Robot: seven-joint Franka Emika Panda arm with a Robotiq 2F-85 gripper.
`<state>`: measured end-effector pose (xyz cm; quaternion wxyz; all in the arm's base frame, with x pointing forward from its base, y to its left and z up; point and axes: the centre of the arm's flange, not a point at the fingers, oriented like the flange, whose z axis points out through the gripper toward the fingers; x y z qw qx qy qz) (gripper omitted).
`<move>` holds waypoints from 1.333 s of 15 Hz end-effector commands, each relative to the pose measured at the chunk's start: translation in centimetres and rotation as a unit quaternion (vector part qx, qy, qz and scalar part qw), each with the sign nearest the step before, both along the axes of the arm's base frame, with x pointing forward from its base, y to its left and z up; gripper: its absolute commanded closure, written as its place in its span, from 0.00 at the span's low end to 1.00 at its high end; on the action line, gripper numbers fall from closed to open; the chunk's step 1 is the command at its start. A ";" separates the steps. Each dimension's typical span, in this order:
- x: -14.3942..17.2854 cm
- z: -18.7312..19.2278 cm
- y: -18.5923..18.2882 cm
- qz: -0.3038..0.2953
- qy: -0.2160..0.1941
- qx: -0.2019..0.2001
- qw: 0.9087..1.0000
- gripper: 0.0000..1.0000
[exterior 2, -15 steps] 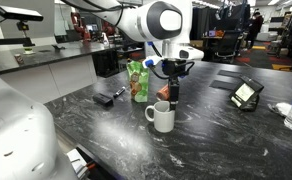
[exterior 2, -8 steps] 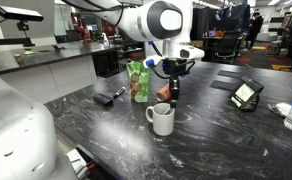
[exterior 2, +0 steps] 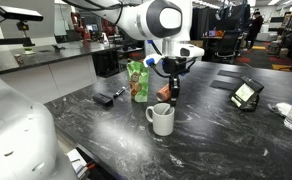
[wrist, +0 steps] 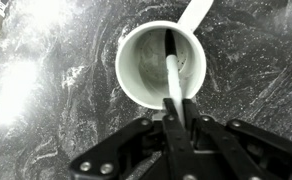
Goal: Take the marker out of the mug.
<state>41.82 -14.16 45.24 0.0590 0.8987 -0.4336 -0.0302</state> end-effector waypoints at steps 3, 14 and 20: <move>0.0 5.6 3.9 0.041 -0.046 0.004 0.998 0.97; 1.5 12.3 13.9 0.135 -0.113 -0.021 0.984 0.97; 1.8 7.3 12.4 0.134 -0.060 -0.026 0.989 0.97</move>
